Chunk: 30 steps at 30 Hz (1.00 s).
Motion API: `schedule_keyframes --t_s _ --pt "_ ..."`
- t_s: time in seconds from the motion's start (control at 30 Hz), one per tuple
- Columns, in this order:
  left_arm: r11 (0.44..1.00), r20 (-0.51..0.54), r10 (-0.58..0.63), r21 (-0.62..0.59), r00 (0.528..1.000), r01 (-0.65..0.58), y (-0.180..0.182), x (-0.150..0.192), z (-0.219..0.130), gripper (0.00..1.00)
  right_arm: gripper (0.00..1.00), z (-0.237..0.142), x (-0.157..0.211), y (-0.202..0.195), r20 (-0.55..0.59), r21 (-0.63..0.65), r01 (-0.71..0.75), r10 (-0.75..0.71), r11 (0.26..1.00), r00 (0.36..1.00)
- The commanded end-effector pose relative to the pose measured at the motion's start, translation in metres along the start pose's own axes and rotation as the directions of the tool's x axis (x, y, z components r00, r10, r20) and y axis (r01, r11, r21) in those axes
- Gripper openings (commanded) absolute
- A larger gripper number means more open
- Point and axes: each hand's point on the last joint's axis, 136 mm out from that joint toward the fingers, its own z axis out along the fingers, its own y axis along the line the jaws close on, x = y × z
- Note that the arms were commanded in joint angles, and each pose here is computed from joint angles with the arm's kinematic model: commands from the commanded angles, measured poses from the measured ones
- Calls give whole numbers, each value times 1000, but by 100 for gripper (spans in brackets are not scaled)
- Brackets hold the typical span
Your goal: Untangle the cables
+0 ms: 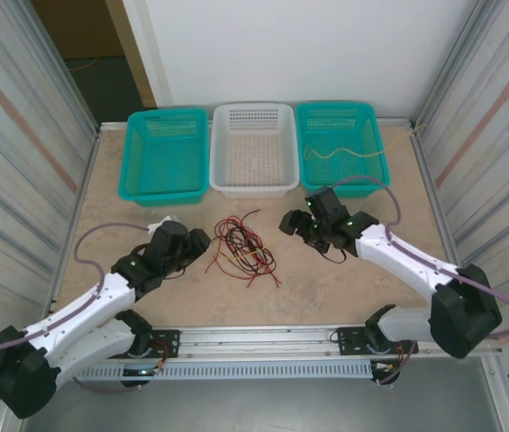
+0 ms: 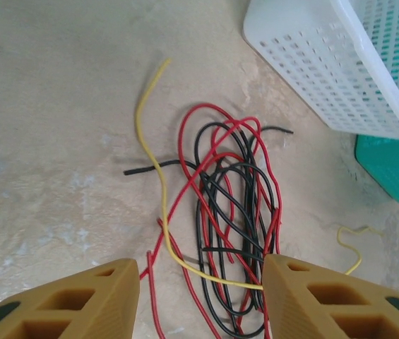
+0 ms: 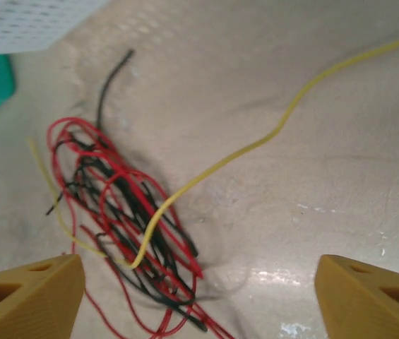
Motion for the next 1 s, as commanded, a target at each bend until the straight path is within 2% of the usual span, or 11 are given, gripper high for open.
schedule_keyframes --t_s 0.0,0.13,0.2,0.3,0.33,0.43,0.47,0.6,0.73,0.87,0.97 --pt "997 -30 44 72 999 -42 -30 -2 6 48 77 17 -9 24 34 -86 -167 170 982 985" --pt "996 -65 70 59 995 -66 -41 0 22 46 67 45 -6 29 -11 -73 -243 243 967 970" --pt "995 -81 85 56 993 -81 -46 1 29 46 55 55 -6 30 -16 -64 -260 260 963 966" --pt "994 -104 96 60 990 -90 -51 5 39 44 44 65 -7 30 -24 -45 -267 266 963 964" --pt "994 -109 98 60 989 -92 -51 6 43 44 37 67 -7 33 -28 -48 -262 261 964 965" --pt "994 -137 102 56 985 -95 -49 13 57 43 3 63 -11 45 -27 -76 -207 205 975 978" --pt "994 -148 99 51 984 -92 -48 15 62 41 0 58 -13 51 -15 -85 -175 174 981 985" --pt "994 -208 103 62 973 -92 -47 30 80 35 0 21 -20 84 59 -149 23 -15 989 998" --pt "996 -237 87 36 968 -81 -37 40 91 28 0 -35 -28 109 173 -149 215 -189 965 967" --pt "998 -250 69 21 966 -66 -26 49 93 26 0 -102 -44 126 320 -100 398 -350 912 881" --pt "996 -267 84 15 960 -83 -20 59 92 26 0 -148 -61 129 412 -6 485 -440 874 798"
